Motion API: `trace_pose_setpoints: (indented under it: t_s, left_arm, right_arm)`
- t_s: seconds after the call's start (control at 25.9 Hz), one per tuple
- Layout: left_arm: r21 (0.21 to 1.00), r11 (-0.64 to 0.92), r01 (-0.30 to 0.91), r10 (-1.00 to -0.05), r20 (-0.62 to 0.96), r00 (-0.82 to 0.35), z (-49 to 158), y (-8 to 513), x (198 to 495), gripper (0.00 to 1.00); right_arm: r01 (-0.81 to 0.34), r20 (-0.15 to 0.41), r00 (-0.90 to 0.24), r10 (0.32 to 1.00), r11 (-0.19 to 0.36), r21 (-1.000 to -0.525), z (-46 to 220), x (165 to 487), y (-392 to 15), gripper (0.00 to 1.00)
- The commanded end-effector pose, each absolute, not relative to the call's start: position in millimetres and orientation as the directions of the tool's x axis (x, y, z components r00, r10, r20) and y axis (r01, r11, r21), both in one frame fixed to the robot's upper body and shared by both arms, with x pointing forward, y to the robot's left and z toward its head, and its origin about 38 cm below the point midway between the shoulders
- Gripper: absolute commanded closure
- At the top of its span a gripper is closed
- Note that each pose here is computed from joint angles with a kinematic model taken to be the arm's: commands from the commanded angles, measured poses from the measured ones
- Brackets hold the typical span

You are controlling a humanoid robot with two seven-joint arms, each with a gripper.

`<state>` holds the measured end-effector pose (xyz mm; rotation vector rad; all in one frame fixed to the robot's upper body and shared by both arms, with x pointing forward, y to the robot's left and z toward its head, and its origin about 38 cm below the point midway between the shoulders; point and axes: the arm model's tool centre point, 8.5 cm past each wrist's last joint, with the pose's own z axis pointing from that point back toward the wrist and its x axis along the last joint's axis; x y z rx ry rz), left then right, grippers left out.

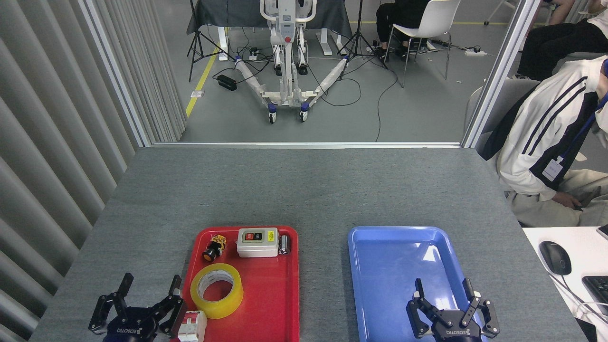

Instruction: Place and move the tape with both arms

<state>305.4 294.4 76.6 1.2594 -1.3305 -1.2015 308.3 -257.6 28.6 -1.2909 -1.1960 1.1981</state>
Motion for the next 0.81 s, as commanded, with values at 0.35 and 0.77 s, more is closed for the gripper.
trace_pose_setpoints:
  t_s: [0.35, 0.77]
  left_arm:
    - [0.992, 0.025, -0.126, -0.997, 0.016, -0.072, 78.7, 291.6, 305.7, 0.0]
    - [0.989, 0.036, -0.142, -0.994, 0.021, -0.108, 88.5, 287.8, 319.7, 0.0]
  right_arm:
    - [0.037, -0.044, 0.034, 0.998, -0.045, -0.998, 27.7, 307.7, -257.2, 0.0]
    - [0.039, -0.04, 0.032, 0.999, -0.042, -0.998, 27.6, 307.7, -255.6, 0.0]
